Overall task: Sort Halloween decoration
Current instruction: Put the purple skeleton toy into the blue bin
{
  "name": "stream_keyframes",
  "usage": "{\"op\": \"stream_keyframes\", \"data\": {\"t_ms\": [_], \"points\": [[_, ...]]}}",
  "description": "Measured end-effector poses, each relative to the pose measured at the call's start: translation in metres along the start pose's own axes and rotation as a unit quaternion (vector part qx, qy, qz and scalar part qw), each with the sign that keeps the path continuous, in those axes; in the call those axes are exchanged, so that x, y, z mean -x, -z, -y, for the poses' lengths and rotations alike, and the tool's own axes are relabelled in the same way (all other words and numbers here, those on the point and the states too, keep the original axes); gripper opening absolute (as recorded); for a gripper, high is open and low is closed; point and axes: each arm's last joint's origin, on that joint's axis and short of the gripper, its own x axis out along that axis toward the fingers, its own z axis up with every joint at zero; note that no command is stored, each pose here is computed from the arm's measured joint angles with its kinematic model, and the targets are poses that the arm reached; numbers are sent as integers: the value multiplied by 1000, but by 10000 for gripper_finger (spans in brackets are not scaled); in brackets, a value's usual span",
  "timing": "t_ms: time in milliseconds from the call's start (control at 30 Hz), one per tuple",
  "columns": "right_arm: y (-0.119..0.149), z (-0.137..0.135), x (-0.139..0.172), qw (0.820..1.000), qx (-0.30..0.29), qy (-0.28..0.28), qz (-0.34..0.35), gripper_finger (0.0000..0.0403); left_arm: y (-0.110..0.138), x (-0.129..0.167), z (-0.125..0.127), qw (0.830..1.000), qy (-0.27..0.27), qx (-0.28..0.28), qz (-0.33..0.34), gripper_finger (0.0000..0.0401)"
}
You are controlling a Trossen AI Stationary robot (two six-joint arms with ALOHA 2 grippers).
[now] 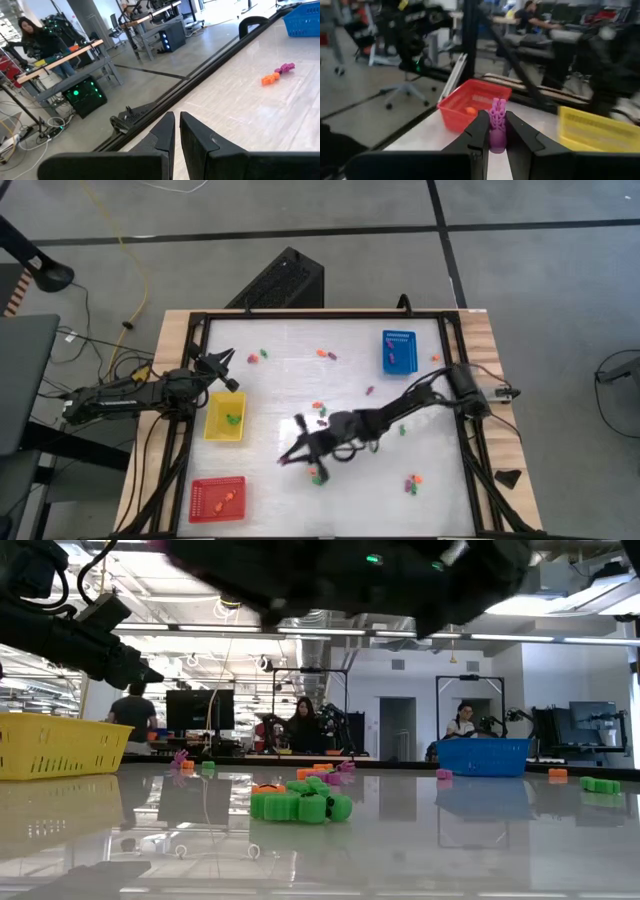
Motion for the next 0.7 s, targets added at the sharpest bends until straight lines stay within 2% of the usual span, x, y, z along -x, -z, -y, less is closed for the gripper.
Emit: {"op": "stream_keyframes", "data": {"t_ms": [167,367,467,567,700], "points": [[-7,11,-15,997,28,-2,-78,76,0,0,0,1000,0,0,0,18],[-26,38,13,977,0,10,-213,76,0,0,0,1000,0,0,0,18],[-34,46,41,949,-27,8,-313,76,0,0,0,1000,0,0,0,18],[-42,51,73,909,-52,8,-413,76,0,0,0,1000,-1,0,0,18],[-51,64,115,872,-68,46,-482,76,0,0,0,1000,-1,0,0,18]]}}
